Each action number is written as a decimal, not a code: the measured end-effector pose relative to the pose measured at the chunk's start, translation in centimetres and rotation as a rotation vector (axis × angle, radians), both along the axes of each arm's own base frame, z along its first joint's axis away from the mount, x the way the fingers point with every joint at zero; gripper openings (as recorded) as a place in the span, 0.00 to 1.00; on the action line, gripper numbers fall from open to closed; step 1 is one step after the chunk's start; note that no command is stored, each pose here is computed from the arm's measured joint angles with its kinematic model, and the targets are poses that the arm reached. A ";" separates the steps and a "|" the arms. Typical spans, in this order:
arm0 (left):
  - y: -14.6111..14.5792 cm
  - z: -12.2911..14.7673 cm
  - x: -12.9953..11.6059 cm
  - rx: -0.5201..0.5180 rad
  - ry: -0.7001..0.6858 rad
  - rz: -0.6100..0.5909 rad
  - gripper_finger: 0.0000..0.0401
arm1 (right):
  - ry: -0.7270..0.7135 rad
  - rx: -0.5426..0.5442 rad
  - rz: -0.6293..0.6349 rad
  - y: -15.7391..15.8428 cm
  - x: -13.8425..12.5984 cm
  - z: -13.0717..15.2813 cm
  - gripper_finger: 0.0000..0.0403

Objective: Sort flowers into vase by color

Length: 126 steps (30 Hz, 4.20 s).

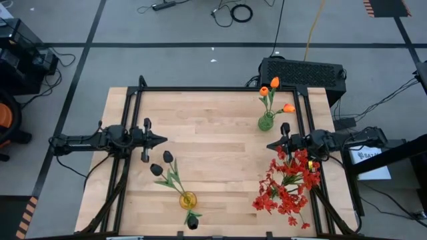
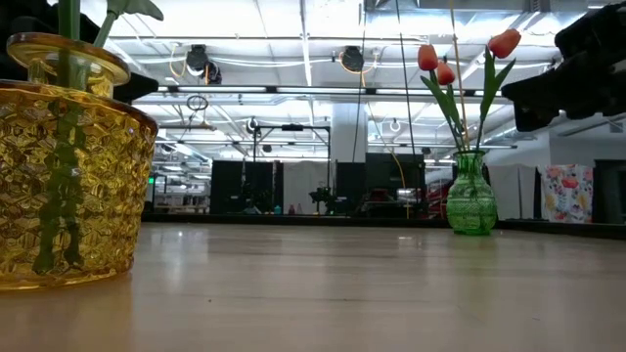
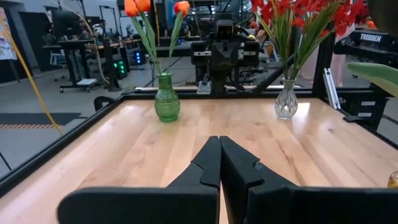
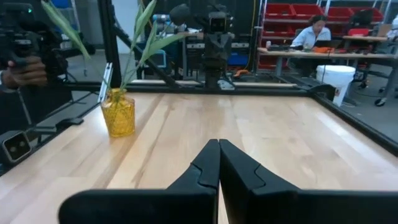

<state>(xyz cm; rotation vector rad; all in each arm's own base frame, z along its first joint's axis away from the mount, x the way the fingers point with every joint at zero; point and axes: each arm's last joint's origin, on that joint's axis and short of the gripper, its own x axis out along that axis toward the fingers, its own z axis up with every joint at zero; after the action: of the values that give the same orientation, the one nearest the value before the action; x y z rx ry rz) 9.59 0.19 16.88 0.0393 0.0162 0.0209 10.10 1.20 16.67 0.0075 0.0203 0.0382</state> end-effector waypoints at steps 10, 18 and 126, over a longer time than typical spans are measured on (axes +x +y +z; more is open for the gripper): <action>0.0 0.1 0.0 -0.007 -0.015 0.005 0.02 | 0.016 0.002 -0.006 -0.3 0.0 -0.2 0.00; 0.1 -0.3 0.2 0.016 -0.019 0.011 0.01 | 0.012 0.024 -0.037 -0.4 0.0 -0.1 0.00; 0.0 -0.4 0.3 0.020 -0.012 -0.020 0.04 | 0.012 0.037 -0.037 -0.4 0.0 -0.1 0.00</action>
<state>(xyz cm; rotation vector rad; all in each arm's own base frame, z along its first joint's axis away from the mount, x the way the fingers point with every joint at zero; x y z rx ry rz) 9.89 0.17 16.47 0.0592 0.0037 0.0018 10.14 0.77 16.55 0.0449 0.0317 0.0015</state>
